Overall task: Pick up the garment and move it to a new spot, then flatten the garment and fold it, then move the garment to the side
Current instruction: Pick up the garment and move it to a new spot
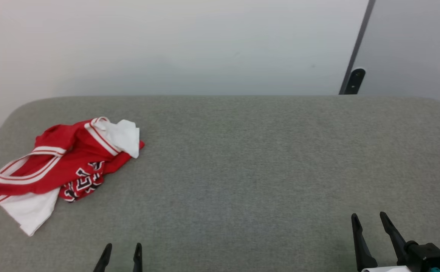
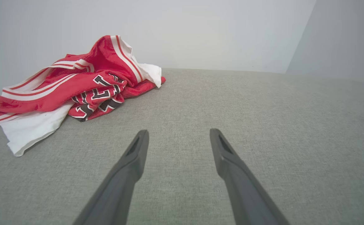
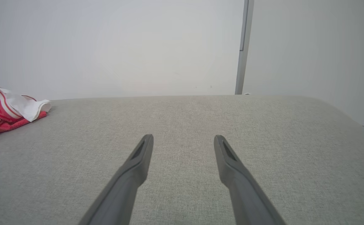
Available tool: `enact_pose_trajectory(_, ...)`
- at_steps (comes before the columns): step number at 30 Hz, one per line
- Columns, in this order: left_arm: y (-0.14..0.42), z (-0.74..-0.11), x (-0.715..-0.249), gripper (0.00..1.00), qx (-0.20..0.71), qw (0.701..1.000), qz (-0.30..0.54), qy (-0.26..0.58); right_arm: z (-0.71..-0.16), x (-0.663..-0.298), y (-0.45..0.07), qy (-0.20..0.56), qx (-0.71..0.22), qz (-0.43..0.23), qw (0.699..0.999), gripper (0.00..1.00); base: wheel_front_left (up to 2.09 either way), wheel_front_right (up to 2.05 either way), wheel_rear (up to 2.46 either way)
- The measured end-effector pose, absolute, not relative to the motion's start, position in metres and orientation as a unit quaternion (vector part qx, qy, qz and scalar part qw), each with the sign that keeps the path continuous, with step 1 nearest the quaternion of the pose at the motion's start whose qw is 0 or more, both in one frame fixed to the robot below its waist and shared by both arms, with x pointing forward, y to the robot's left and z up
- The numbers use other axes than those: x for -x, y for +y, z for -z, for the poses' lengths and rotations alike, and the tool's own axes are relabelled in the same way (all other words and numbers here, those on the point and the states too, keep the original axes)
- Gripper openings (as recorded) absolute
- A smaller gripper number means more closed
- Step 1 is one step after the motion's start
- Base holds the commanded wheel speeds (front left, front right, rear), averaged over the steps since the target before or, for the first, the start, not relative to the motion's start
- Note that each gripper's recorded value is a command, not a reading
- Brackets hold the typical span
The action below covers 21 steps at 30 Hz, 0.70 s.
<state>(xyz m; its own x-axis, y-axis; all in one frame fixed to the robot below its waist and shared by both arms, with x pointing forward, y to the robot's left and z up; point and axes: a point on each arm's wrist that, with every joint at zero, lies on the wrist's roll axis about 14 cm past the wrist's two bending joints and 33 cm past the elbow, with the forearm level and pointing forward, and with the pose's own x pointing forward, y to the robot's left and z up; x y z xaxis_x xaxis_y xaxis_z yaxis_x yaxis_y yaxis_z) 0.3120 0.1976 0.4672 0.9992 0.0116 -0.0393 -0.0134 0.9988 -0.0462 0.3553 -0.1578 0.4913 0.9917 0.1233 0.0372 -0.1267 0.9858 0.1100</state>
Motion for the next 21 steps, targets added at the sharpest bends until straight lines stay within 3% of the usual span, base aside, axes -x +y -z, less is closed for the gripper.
enact_pose_trajectory(10, 0.233, -0.469, -0.290, 1.00, 0.036, 0.997, -0.072, 0.013, -0.493, -0.369, -0.115, -0.014, -0.056, -0.127, 0.990, 1.00, 0.00, 0.00, 0.00)
enact_pose_trajectory(21, 0.283, -0.461, -0.227, 1.00, 0.043, 0.980, -0.192, 0.018, -0.492, -0.376, -0.022, 0.000, -0.053, -0.263, 0.963, 1.00, 0.00, 0.00, 0.00)
